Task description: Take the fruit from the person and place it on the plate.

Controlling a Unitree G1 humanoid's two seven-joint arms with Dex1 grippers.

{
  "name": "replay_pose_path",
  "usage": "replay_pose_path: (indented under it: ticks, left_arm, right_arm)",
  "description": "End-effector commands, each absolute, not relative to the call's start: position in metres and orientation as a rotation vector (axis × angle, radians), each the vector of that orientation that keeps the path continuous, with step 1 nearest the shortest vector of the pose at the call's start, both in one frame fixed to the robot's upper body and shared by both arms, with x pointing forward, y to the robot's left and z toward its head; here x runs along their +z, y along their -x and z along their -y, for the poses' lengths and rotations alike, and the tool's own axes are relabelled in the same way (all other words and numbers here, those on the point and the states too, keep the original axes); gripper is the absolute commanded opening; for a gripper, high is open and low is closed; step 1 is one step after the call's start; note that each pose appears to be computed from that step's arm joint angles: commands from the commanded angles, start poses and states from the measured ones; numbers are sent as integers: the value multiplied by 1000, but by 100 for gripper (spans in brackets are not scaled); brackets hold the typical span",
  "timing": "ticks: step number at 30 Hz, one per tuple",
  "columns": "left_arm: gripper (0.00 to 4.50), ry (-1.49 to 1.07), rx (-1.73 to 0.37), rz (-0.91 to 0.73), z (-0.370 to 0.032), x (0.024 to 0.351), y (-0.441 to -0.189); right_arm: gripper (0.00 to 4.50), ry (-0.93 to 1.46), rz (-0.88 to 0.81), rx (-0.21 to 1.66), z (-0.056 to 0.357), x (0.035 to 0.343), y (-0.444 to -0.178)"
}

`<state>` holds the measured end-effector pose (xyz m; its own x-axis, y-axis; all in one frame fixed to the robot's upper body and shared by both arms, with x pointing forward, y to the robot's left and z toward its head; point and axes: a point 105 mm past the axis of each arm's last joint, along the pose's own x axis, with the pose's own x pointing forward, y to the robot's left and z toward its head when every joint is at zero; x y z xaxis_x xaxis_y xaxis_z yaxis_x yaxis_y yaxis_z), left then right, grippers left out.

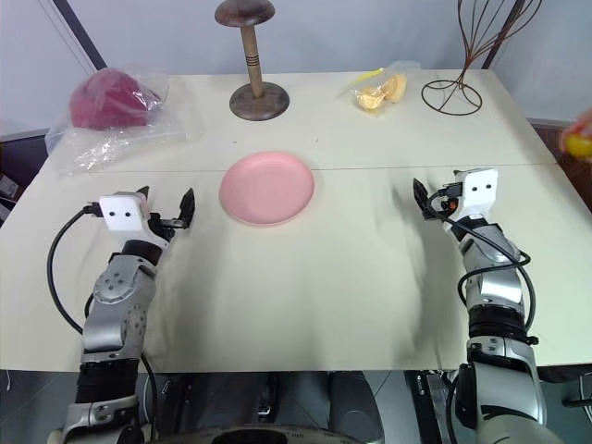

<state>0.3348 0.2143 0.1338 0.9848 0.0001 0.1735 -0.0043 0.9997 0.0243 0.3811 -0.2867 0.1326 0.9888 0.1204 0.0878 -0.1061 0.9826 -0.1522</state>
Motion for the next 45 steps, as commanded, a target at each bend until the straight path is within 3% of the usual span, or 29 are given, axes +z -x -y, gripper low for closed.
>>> replay_pose_path:
  ticks: [1,45]
  left_arm:
    - [450,-36,4,212,-215,145,-332]
    - [450,-28,-6,221,-213,144,-332]
  right_arm:
    - [446,164,147,116,285,147,-383]
    - [446,172,143,110,287,146,-381]
